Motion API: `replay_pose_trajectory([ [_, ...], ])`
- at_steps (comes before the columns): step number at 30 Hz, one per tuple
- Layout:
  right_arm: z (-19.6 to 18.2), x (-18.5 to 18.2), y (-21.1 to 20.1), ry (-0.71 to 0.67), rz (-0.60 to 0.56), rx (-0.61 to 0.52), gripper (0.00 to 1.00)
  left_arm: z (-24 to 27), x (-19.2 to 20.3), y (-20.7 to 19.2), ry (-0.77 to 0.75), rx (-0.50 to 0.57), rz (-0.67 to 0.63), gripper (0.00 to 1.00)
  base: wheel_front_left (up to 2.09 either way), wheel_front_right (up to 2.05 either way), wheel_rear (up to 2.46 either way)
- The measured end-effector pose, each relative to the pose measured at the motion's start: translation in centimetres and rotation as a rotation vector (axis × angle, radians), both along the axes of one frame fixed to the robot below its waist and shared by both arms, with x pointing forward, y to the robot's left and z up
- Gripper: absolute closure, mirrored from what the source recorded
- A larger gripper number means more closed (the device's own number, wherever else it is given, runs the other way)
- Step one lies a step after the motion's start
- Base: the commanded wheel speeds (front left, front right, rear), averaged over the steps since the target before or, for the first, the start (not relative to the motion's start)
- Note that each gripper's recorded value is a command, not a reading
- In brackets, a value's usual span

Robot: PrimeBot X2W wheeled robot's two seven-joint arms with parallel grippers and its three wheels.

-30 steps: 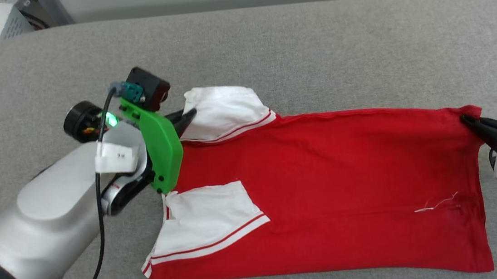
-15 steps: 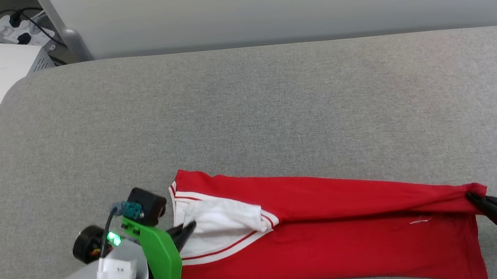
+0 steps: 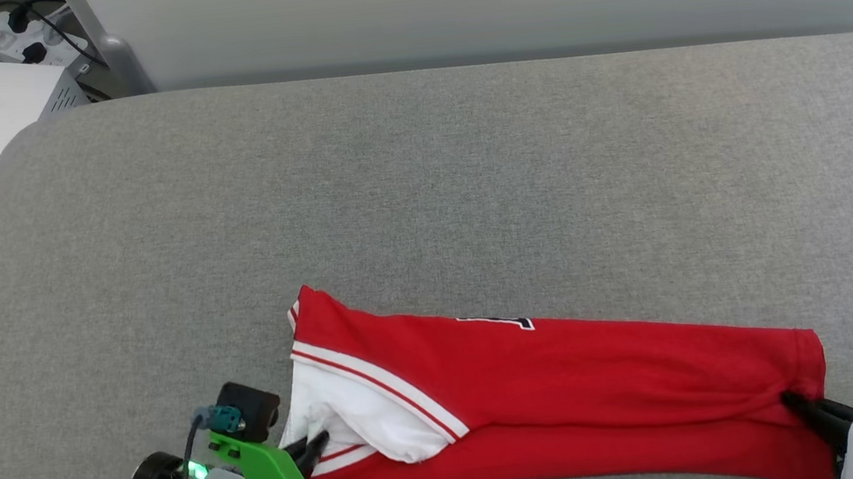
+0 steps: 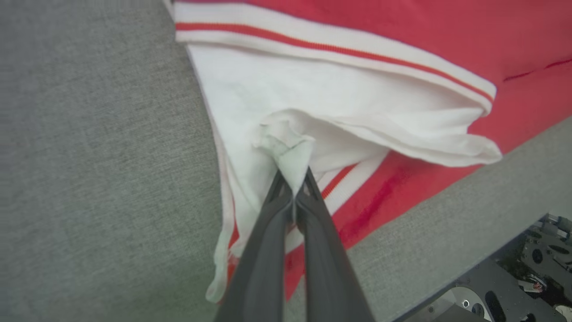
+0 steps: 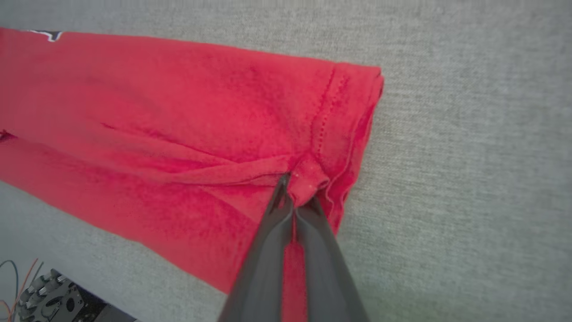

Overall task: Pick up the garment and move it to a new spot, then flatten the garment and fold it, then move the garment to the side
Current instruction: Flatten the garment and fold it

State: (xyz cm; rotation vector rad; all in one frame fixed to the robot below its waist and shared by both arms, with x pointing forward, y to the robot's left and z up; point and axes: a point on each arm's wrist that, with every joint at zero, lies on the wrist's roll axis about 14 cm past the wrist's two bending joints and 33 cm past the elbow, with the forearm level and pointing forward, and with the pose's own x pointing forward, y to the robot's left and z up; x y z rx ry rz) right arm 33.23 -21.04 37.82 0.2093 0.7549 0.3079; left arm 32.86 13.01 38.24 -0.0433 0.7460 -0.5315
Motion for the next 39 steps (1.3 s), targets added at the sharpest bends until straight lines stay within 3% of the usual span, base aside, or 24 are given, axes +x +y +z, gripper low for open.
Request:
replay_pose_trajectory([
  [8,4.9,1.5,-0.3,-0.141,-0.065,0.115,0.0,4.2,2.7,2.3,-0.259,-0.022,0.172,0.0,0.0,0.0,0.0],
  [9,7.1,1.9,-1.1,-0.188,-0.098,0.164,0.0,6.4,3.4,2.9,-0.359,-0.02,0.218,0.0,0.0,0.0,0.0],
  [14,9.3,2.9,-3.7,-0.224,-0.143,0.154,0.0,9.4,4.7,4.6,-0.498,0.012,0.306,0.0,0.0,0.0,0.0],
  [20,7.1,2.1,-5.6,-0.06,-0.174,0.142,0.0,11.7,5.5,5.6,-0.63,0.033,0.391,0.0,0.0,0.0,0.0],
  [21,5.5,1.6,-5.9,0.018,-0.173,0.124,0.0,12.2,5.4,6.1,-0.675,0.044,0.429,0.0,0.0,0.0,0.0],
  [29,0.9,0.2,-2.5,0.177,-0.123,0.147,0.0,13.1,4.7,7.6,-0.759,0.054,0.556,0.0,0.0,0.0,0.0],
  [39,-0.8,0.3,1.6,0.232,-0.047,0.181,0.0,13.3,3.5,6.9,-0.813,0.051,0.572,0.0,0.0,0.0,0.0],
])
